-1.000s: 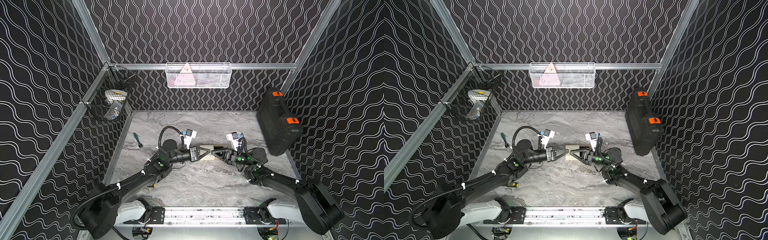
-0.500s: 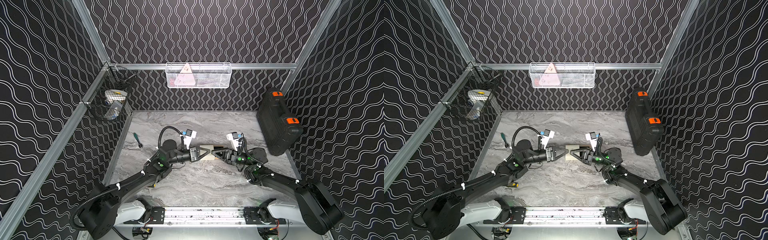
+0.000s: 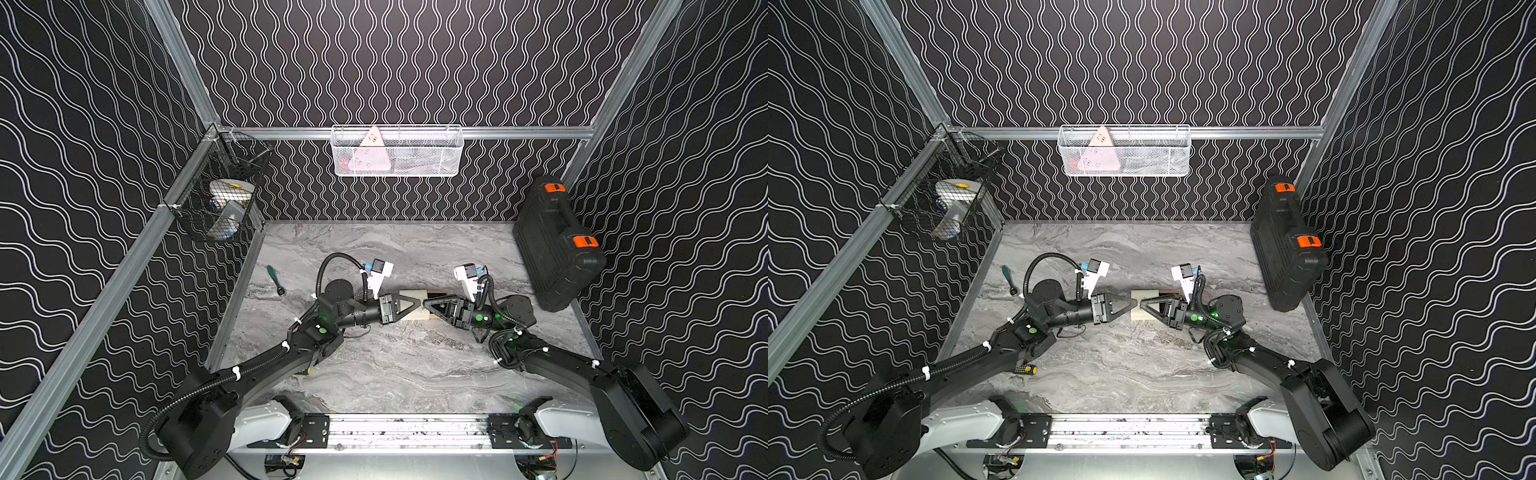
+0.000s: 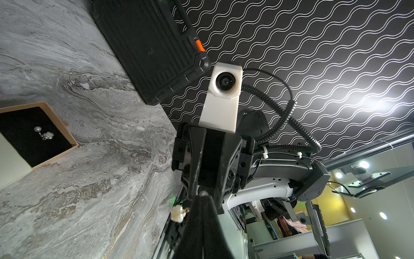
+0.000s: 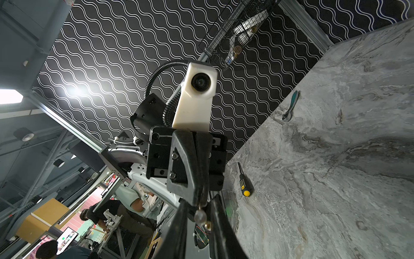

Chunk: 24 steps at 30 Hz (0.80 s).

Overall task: Place the earrings into the drawer-style jewelry box
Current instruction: Pick up the earring from the center of the board.

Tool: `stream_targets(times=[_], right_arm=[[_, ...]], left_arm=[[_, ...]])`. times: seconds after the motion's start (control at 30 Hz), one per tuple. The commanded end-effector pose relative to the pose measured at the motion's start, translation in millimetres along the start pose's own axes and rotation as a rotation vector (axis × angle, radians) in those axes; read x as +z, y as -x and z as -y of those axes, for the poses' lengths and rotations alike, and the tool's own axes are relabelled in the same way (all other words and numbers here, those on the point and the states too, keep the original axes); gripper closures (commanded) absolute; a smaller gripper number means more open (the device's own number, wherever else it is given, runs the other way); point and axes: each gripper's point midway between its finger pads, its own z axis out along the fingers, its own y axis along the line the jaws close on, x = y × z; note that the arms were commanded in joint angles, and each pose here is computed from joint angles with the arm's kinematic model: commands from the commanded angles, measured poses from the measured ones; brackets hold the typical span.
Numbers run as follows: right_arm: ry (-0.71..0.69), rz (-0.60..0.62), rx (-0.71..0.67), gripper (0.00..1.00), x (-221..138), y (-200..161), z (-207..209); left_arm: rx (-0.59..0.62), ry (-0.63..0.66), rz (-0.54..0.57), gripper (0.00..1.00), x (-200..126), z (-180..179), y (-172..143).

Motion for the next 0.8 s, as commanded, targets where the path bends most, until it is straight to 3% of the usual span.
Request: stream_targets(times=[0.0,0.77], right_arm=[[0.010,0.005,-0.022,0.79,1.0,3.2,-4.4],[0.017,-0.014,-0.024,0.82,3.0,2.8,-6.5]], left_arm=[[0.018,-0.039,0.011,0.99,-1.0,11.7,4.6],[0.018,-0.035,0.018,0.99,-0.6,11.7,6.6]])
